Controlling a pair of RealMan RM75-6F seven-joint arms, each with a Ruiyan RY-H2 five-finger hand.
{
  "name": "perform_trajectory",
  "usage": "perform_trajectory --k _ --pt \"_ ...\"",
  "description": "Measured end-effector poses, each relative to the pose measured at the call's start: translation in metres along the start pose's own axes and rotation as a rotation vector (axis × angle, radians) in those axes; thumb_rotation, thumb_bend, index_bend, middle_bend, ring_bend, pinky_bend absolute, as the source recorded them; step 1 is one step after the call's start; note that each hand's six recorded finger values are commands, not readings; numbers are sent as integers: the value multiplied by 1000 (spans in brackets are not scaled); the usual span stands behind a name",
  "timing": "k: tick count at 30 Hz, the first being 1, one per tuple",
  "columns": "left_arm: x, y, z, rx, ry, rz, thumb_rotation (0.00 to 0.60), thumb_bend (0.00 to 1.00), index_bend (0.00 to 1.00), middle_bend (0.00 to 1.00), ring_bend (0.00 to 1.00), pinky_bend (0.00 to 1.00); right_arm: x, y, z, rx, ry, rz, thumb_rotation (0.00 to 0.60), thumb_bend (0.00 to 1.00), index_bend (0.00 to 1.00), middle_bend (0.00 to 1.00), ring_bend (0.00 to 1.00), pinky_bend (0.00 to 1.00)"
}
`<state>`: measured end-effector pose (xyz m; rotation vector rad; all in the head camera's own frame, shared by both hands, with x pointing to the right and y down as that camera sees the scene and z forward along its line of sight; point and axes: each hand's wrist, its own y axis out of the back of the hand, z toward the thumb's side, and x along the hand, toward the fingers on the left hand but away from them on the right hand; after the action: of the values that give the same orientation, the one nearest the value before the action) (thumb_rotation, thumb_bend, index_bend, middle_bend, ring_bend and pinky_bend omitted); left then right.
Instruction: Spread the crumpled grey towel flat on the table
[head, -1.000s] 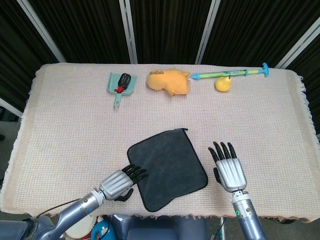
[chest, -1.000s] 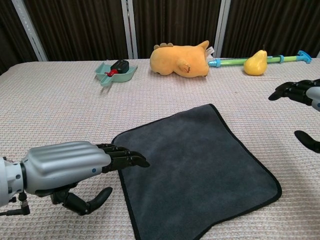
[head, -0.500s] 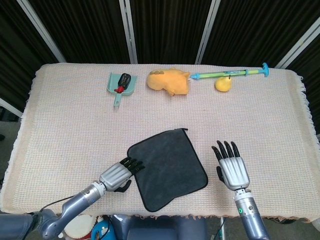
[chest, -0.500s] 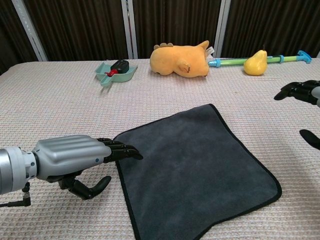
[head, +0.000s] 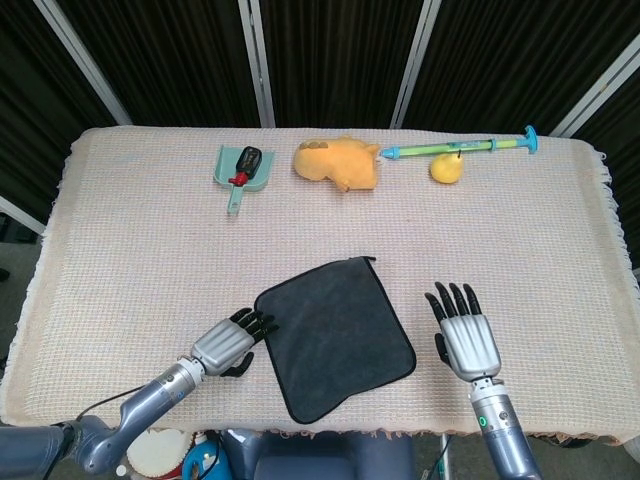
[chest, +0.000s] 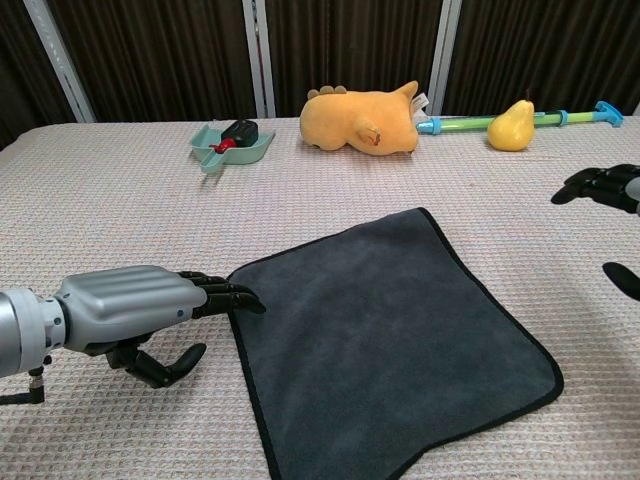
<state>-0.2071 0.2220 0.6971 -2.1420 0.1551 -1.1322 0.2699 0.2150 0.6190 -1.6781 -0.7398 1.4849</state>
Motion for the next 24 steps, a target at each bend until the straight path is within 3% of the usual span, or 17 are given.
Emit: perform_trajectory --k 13,24 --pt "9 6 0 -13 -2 31 600 669 68 19 0 63 0 -3 2 4 2 5 600 546 141 77 0 36" --pt "15 4 -6 22 18 8 600 673 71 20 0 62 0 -3 -1 2 0 8 600 545 141 77 0 36"
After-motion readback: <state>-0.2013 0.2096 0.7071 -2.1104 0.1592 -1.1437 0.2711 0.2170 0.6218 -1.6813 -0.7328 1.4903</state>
